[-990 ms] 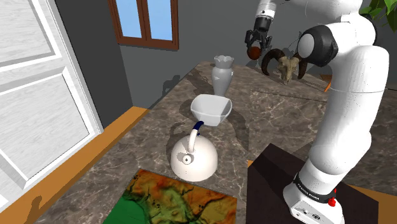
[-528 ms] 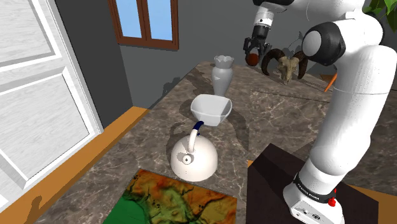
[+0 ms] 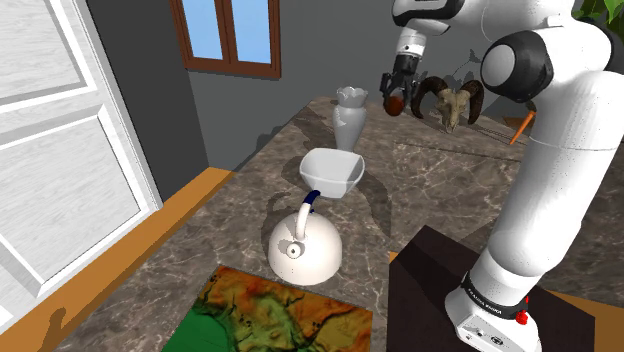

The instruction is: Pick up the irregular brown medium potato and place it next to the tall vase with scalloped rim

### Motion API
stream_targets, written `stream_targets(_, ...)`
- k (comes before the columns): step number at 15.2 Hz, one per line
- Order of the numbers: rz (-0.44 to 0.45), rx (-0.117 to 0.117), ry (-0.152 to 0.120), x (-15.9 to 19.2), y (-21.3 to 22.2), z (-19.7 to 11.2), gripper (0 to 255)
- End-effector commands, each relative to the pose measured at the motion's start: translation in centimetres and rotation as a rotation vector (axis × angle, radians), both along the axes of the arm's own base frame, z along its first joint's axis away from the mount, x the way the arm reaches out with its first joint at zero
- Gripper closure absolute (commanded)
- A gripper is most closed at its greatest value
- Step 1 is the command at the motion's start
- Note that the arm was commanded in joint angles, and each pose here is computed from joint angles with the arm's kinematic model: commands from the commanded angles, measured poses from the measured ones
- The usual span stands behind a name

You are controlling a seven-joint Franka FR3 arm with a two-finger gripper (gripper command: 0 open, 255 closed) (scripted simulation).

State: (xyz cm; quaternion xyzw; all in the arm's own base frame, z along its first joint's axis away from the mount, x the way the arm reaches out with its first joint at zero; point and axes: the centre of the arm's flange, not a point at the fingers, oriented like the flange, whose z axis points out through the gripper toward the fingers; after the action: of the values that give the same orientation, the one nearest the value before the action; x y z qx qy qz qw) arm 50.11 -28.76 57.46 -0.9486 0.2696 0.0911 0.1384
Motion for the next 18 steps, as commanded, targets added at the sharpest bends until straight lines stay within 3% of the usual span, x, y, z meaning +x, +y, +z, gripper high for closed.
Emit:
stream_targets(1,0.0,0.0,0.0,-0.1,0.1,-1.1,255)
stream_targets(18,0.0,0.0,0.0,-0.1,0.1,-10.1,255)
